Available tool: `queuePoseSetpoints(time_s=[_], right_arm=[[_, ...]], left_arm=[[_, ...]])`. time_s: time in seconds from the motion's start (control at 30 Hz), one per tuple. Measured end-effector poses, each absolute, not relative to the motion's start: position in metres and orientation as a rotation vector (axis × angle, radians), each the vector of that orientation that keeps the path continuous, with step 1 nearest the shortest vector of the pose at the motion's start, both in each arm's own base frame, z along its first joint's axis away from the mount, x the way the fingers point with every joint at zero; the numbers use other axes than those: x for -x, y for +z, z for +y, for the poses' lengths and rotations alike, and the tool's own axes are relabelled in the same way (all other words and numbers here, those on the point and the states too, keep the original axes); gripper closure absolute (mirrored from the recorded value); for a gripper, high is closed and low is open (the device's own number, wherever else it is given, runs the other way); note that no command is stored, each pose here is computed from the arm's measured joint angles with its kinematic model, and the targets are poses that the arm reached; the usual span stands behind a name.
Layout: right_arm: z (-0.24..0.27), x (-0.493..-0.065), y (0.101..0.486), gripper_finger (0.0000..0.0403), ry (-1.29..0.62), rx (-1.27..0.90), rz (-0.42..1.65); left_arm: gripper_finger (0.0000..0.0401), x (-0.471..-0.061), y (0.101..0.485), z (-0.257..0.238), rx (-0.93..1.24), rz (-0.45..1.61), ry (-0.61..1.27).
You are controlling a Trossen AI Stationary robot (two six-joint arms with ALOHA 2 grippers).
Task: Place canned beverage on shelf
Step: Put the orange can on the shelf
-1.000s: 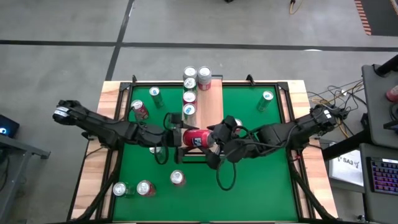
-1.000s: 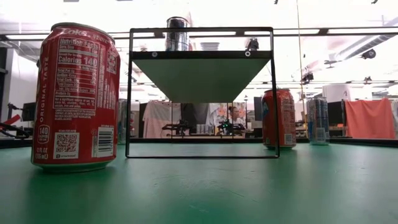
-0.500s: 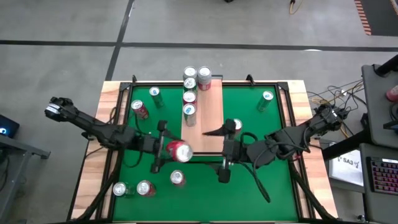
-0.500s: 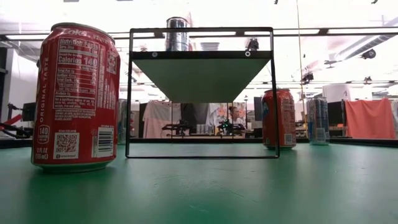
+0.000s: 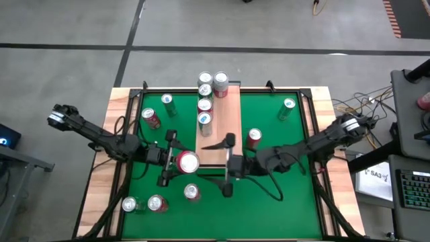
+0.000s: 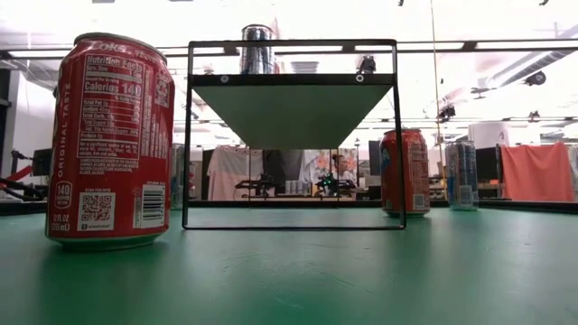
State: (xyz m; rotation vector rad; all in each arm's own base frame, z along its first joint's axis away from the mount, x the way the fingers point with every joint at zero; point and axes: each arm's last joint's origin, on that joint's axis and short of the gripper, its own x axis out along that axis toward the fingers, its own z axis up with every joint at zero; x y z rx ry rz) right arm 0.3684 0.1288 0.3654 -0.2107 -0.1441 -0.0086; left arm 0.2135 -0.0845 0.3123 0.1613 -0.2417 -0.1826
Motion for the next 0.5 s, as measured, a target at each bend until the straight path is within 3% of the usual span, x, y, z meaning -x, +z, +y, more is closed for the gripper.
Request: queuePoseSetpoints(time_s=[0.5], right_arm=[[0.106, -0.417, 0.359, 0.0010, 0.090, 0.254, -0.283]], left_arm=[[0.0118, -0.216, 0.310, -0.084, -0.168, -0.231, -0.168]])
